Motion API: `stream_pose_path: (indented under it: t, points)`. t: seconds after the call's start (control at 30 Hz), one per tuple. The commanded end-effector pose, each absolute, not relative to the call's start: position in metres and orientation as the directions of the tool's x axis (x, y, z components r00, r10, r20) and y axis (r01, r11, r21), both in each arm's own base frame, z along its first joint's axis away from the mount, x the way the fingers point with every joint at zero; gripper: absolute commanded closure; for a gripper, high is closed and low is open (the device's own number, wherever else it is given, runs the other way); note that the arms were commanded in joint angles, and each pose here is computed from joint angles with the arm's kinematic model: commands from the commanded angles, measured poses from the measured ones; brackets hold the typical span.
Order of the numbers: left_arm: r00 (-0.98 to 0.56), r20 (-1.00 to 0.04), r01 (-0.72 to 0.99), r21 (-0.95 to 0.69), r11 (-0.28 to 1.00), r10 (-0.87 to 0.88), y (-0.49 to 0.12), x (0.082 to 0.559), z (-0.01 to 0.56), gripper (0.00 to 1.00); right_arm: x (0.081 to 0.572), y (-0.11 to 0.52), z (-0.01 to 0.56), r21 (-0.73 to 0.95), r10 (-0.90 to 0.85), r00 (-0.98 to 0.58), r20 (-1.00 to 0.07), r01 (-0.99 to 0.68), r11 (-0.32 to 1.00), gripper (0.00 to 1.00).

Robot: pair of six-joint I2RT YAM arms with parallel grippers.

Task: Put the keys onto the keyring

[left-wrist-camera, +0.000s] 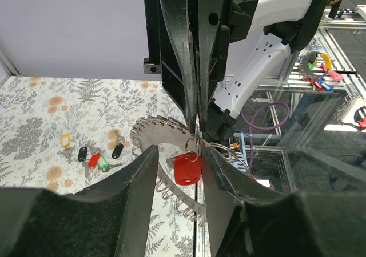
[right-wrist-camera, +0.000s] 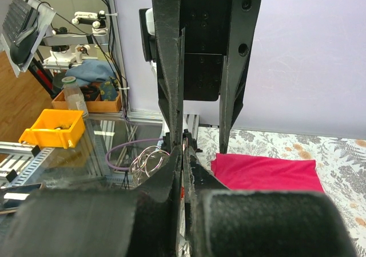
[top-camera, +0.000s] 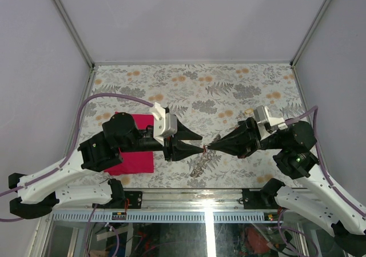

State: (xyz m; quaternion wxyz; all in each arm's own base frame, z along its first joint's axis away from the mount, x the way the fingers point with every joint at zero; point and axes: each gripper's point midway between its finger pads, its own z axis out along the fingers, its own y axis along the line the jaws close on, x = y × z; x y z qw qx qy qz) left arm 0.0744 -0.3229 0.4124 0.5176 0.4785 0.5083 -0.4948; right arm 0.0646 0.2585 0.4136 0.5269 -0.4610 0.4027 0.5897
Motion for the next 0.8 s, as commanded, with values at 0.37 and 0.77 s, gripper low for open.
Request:
stream_pose_path:
  t: [0.37, 0.77]
  points:
    - [0.051, -0.992, 0.998, 0.048, 0.029, -0.113, -0.325, 0.071, 0.44, 0.78, 0.062, 0.259, 0.436, -0.08, 0.31, 0.033, -0.95, -0.987, -0.138, 1.0]
    - [0.049, -0.995, 0.998, 0.045, 0.045, -0.089, -0.327, 0.075, 0.433, 0.79, 0.062, 0.255, 0.441, -0.093, 0.332, 0.053, -0.942, -0.99, -0.108, 1.0]
